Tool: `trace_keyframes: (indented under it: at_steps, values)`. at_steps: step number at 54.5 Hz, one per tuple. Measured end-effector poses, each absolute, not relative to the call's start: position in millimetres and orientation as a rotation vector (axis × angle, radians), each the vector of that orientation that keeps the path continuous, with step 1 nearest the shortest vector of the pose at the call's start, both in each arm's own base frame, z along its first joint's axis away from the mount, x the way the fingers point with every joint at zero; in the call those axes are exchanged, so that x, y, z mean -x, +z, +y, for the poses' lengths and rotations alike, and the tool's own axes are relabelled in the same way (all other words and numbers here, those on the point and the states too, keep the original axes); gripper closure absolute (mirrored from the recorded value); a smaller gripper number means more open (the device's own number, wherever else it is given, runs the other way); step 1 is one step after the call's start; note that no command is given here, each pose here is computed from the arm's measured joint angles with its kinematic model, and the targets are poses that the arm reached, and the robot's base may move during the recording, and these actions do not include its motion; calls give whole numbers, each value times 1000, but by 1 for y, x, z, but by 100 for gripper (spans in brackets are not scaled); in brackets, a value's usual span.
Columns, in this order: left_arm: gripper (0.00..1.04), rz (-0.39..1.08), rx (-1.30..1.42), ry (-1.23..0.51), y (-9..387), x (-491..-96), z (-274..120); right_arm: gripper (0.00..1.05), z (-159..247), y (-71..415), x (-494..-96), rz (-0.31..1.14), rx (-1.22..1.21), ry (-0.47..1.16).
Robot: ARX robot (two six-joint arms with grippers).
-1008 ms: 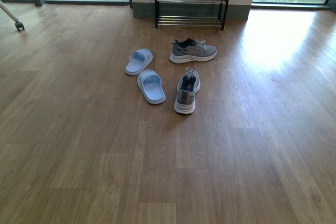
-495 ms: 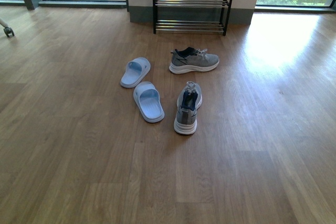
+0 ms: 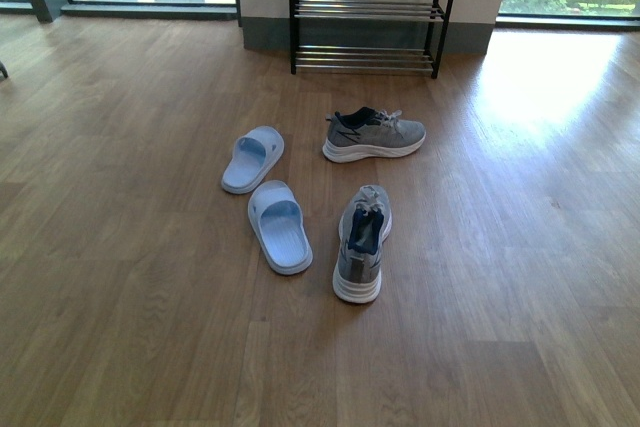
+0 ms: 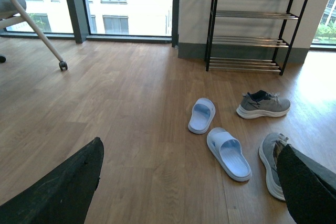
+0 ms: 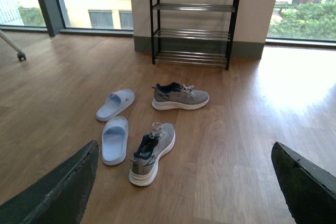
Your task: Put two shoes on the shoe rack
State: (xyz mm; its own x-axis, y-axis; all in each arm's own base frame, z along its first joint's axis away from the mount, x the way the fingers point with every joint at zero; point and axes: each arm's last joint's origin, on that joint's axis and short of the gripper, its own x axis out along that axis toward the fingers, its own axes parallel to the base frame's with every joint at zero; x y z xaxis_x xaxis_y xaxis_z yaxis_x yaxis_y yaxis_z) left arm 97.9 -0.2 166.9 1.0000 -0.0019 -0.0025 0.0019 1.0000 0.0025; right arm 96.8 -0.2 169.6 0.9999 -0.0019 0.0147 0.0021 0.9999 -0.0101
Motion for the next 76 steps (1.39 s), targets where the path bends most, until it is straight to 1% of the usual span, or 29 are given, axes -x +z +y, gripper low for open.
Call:
trace_keyframes:
  at_steps: [63,65,67,68,70,72,76]
  values:
    - [9,2,-2,-2,167,-98,0,9,0,170,-97,-14,10,-3]
    - [9,40,21,20,166,-98,0,9,0,170,-97,-14,10,-3]
    - [9,159,99,67,165,-98,-1,9,0,170,-97,-14,10,-4]
    - [9,190,116,78,165,-98,-1,9,0,170,-97,-14,10,-3]
    - [9,341,222,110,162,-101,-1,9,0,170,-97,-14,10,-2]
    - [9,391,305,106,160,-105,-1,9,0,170,-97,-14,10,-2]
    - [9,445,393,79,163,-117,-2,9,0,170,-97,-14,10,-2]
